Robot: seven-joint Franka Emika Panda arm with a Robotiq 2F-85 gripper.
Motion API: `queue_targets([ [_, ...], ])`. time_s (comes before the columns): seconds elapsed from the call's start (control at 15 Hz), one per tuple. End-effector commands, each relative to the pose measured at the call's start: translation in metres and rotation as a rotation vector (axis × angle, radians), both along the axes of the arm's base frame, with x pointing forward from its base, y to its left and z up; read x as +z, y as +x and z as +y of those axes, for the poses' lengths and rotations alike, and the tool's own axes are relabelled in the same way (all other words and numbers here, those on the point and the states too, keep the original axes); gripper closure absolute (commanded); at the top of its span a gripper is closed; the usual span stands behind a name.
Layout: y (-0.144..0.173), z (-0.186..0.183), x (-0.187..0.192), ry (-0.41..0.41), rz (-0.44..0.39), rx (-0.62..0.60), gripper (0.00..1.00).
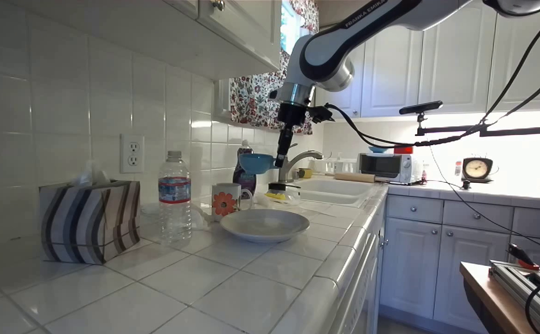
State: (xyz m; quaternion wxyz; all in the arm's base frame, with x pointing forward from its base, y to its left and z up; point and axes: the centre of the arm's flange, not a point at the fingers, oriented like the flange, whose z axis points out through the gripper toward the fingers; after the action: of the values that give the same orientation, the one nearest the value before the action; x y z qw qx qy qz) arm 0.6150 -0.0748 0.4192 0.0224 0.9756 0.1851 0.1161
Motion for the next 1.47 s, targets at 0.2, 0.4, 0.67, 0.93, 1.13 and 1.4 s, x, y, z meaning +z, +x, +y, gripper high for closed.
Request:
queue_targets([
  [0.2, 0.009, -0.004, -0.003, -0.002, 0.006, -0.003, 0.97],
  [0.4, 0.015, -0.007, -0.006, -0.003, 0.002, -0.003, 0.97],
  [0.67, 0.027, -0.014, -0.005, -0.016, 0.001, -0.009, 0.97],
  [0.93, 0.042, -0.018, -0.004, -0.027, -0.012, -0.008, 0.97],
  [1.13, 0.054, -0.018, -0.005, -0.038, -0.026, -0.005, 0.97],
  [1.4, 0.069, -0.018, -0.004, -0.059, -0.042, 0.001, 0.97],
])
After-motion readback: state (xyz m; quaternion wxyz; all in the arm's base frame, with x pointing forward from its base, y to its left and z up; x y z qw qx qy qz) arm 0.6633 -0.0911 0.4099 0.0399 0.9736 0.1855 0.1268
